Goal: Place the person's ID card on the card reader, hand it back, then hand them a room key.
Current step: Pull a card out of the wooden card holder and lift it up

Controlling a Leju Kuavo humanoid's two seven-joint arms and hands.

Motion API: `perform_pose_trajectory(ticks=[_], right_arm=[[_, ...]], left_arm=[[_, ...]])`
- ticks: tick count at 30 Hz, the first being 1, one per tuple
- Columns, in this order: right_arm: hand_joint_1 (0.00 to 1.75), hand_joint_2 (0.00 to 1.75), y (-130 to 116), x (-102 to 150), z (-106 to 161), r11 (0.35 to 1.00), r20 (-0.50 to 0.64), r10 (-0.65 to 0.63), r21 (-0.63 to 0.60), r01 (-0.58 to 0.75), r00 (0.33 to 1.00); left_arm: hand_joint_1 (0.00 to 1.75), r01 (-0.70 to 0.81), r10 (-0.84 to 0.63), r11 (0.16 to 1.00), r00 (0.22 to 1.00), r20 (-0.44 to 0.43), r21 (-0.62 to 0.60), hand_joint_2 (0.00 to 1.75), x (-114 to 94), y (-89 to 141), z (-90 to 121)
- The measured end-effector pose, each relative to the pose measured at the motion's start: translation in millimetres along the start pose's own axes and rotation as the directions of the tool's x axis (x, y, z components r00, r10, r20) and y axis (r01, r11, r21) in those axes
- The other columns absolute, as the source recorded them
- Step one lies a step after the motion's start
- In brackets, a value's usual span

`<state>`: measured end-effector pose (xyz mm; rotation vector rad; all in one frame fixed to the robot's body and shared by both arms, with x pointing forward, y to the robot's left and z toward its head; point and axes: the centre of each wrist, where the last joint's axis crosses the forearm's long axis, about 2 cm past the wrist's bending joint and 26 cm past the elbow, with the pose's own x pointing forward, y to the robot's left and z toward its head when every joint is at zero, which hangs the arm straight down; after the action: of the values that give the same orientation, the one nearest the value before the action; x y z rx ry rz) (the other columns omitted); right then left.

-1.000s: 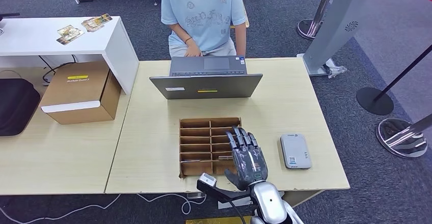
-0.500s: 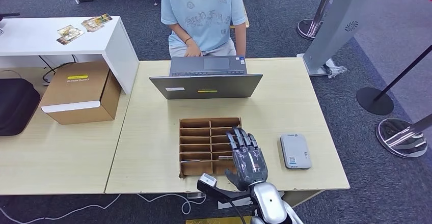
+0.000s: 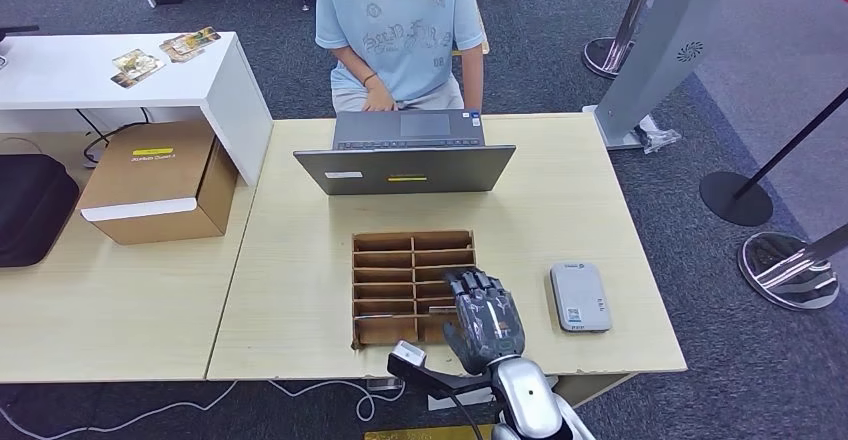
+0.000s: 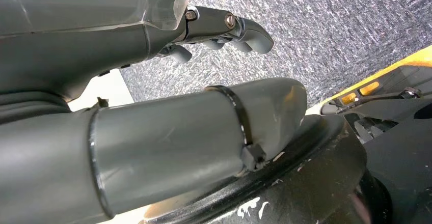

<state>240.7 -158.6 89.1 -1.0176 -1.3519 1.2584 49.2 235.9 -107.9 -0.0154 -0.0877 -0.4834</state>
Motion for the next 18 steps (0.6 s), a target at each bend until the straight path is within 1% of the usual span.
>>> perform_pose_trajectory(ticks=[8, 10, 14, 16, 18], right_arm=[[0.75, 1.75, -0.1, -0.4, -1.6, 1.000, 0.000, 0.001, -0.001, -0.001, 1.000], [0.70, 1.75, -0.5, -0.4, -2.0, 1.000, 0.000, 0.001, -0.003, -0.001, 1.000], [0.43, 1.75, -0.5, -0.5, -2.2, 1.000, 0.000, 0.000, -0.005, 0.000, 1.000], [0.41, 1.75, -0.5, -0.5, -2.1, 1.000, 0.000, -0.001, -0.007, 0.001, 1.000], [0.46, 1.75, -0.6, -0.5, -2.1, 1.000, 0.000, -0.002, -0.010, 0.002, 1.000]], left_arm=[[0.00, 0.004, -0.004, 1.000, 1.000, 0.000, 0.001, 0.00, 0.1, 0.2, 0.0], [0.00, 0.007, -0.007, 1.000, 1.000, 0.000, 0.001, 0.00, 0.1, 0.2, 0.0], [0.00, 0.010, -0.010, 1.000, 1.000, 0.001, 0.001, 0.00, 0.3, 0.2, 0.0], [0.00, 0.011, -0.011, 1.000, 1.000, 0.001, 0.001, 0.00, 0.3, 0.2, 0.0], [0.00, 0.012, -0.012, 1.000, 1.000, 0.001, 0.001, 0.00, 0.3, 0.2, 0.0]])
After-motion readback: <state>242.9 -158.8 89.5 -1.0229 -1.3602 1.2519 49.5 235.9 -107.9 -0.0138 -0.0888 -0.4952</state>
